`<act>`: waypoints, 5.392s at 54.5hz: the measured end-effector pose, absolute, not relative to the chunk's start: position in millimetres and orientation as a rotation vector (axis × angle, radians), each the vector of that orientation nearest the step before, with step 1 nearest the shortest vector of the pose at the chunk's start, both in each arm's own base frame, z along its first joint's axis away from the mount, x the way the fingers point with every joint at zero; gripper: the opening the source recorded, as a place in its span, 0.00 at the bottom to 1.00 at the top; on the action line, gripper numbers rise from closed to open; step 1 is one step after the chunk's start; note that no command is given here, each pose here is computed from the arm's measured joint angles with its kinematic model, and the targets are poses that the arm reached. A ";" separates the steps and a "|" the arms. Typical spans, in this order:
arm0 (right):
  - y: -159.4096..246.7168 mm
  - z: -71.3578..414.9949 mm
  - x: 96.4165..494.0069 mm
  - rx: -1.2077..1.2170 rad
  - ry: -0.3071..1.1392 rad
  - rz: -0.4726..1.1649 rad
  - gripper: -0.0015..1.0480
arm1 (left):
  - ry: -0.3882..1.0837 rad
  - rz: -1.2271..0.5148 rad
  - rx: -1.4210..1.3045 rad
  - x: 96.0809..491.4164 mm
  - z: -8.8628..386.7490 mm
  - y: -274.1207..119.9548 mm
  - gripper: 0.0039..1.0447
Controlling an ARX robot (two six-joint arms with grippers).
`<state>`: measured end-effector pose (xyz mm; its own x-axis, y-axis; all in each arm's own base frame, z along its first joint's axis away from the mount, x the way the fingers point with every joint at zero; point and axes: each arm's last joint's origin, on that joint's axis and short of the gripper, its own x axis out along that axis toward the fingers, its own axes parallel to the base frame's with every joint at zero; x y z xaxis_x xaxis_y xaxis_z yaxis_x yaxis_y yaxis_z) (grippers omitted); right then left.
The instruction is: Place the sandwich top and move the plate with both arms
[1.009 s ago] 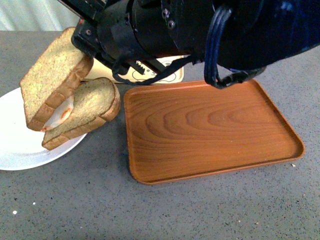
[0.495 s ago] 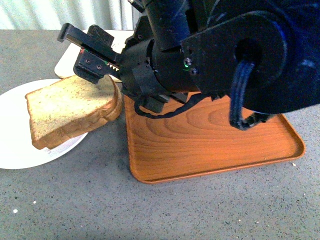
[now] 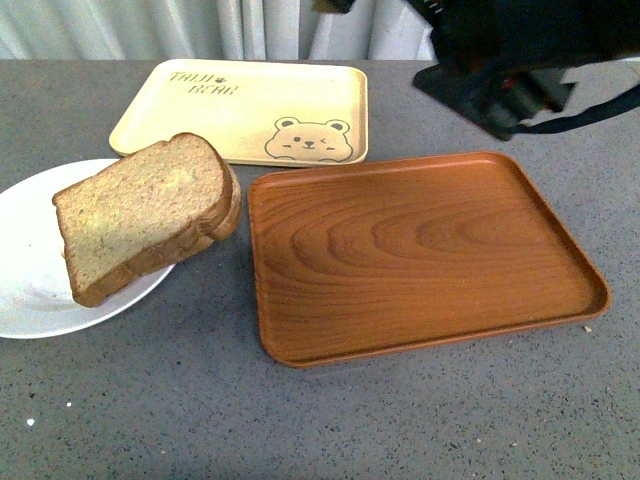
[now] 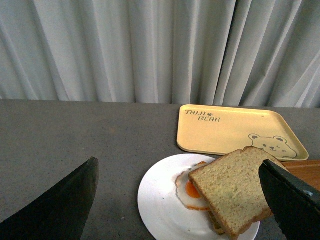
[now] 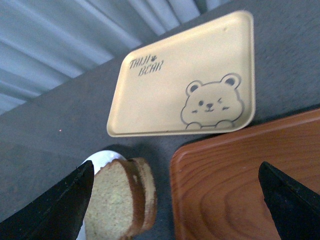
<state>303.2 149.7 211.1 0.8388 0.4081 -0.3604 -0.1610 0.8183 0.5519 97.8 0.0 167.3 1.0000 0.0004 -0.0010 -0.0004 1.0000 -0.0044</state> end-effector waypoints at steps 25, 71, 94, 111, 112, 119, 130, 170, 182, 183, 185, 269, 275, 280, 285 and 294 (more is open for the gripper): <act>53.6 188.0 222.1 0.022 0.011 0.003 0.16 | 0.001 0.000 -0.004 97.8 167.3 0.0 0.92; 1.8 163.3 148.3 0.006 0.013 0.004 0.02 | 0.001 0.000 -0.004 97.8 167.3 0.0 0.92; 0.4 172.1 129.9 0.006 -0.015 0.001 0.02 | 0.001 0.000 -0.004 97.8 167.3 0.0 0.92; 0.4 174.0 120.4 0.006 -0.022 0.001 0.02 | 0.001 0.000 -0.004 97.8 167.3 0.0 0.92; 0.4 174.1 119.8 0.006 -0.023 0.001 0.02 | 0.001 0.000 -0.004 97.8 167.3 0.0 0.92; 0.4 174.2 116.5 0.006 -0.023 0.001 0.02 | 0.001 0.000 -0.004 97.8 167.3 0.0 0.92; 0.3 174.0 111.9 0.006 -0.023 0.001 0.02 | 0.001 0.000 -0.004 97.8 167.3 0.0 0.92; 0.3 170.8 96.6 0.005 -0.018 0.001 0.36 | 0.109 -0.092 -0.067 98.3 166.6 0.4 0.92; 0.3 170.8 96.6 0.005 -0.018 0.002 0.74 | 0.447 -0.393 -0.555 142.8 184.1 5.0 0.92; 0.3 170.8 96.6 0.005 -0.018 0.002 0.76 | 0.446 -0.385 -0.565 145.8 184.4 5.9 0.92; 0.3 170.8 96.6 0.005 -0.018 0.002 0.83 | 0.442 -0.374 -0.594 157.1 184.8 8.3 0.92; 0.3 170.8 96.6 0.005 -0.018 0.003 0.91 | 0.637 -0.001 -0.967 267.4 41.8 50.8 0.87; 0.3 170.8 96.6 0.005 -0.018 0.003 0.91 | 0.668 -0.001 -0.989 261.9 38.5 44.4 0.65; 0.3 170.8 96.6 0.005 -0.018 0.003 0.91 | 0.674 0.000 -0.999 259.0 37.6 42.4 0.50; 0.3 170.8 96.6 0.005 -0.018 0.003 0.91 | 0.683 0.001 -1.011 255.4 36.6 41.0 0.34; 0.3 170.8 96.6 0.005 -0.018 0.003 0.91 | 0.692 -0.008 -1.030 246.7 37.4 38.5 0.09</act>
